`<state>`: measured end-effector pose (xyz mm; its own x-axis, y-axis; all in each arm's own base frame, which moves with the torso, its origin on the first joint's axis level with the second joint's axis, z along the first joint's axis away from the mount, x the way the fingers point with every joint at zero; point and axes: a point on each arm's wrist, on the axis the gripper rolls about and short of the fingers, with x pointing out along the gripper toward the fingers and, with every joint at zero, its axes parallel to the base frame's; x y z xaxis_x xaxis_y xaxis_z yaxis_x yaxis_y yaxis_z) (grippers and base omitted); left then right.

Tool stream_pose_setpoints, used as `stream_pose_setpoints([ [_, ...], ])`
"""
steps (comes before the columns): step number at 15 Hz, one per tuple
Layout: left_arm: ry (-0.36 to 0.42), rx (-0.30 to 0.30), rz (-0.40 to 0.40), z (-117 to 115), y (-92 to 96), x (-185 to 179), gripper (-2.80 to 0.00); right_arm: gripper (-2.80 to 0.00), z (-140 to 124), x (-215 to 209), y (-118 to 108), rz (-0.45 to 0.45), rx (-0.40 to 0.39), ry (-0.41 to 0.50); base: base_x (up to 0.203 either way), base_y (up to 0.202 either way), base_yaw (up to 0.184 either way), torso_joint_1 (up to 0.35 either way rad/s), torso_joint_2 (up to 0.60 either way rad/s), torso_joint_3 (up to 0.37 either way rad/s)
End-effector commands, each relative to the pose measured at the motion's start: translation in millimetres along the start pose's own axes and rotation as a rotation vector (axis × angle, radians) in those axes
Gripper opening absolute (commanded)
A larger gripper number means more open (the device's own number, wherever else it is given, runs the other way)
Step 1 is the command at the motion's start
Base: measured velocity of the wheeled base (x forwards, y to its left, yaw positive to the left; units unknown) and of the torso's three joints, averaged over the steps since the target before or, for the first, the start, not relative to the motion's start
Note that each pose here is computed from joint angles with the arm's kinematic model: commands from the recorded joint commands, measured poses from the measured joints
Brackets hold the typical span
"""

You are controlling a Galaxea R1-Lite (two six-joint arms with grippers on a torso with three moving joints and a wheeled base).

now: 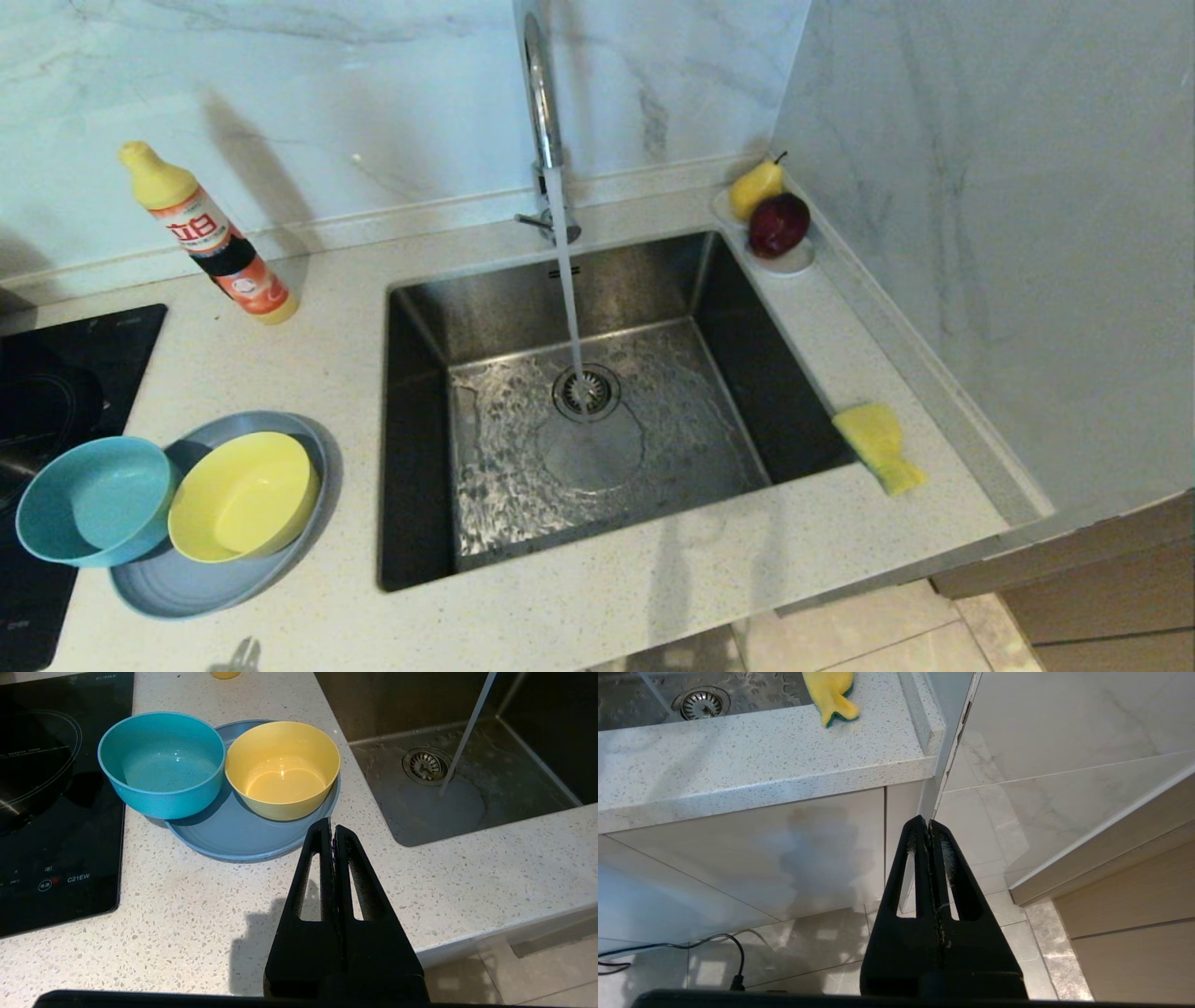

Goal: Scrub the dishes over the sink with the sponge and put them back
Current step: Pick up a bowl and the sponge

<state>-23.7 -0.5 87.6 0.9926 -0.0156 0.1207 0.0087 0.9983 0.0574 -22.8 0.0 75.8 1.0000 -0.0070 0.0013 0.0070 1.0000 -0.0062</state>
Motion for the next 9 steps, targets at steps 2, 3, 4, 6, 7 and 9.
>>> stream_pose_setpoints([
  [2,0.041,0.0,-0.002,-11.3,-0.6,2.1,-2.8,-2.8,0.3,-0.2,0.1,0.005,-0.039,0.0,0.0,0.0,0.0,0.0,0.0,0.0],
  [3,0.041,0.0,-0.002,-11.3,-0.6,2.1,-2.8,-2.8,5.8,-1.8,0.3,0.015,-0.076,-0.02,0.0,0.0,0.0,0.0,0.0,0.0],
  [4,0.041,0.0,-0.002,-11.3,-0.6,2.1,-2.8,-2.8,20.2,-6.8,0.7,0.035,-0.085,-0.065,0.0,0.0,0.0,0.0,0.0,0.0],
  [6,0.041,-0.001,-0.002,-11.3,-0.6,2.1,-2.8,-2.8,49.4,-21.4,2.2,0.111,-0.097,-0.098,0.0,0.0,0.0,0.0,0.0,0.0],
  [7,0.041,-0.001,-0.002,-11.3,-0.6,2.1,-2.8,-2.8,61.5,-28.9,3.3,0.169,-0.101,-0.093,0.0,0.0,0.0,0.0,0.0,0.0],
  [9,0.041,-0.002,-0.002,-11.3,-0.6,2.1,-2.8,-2.8,85.5,-35.3,5.3,0.268,-0.11,-0.087,0.0,0.0,0.0,0.0,0.0,0.0],
])
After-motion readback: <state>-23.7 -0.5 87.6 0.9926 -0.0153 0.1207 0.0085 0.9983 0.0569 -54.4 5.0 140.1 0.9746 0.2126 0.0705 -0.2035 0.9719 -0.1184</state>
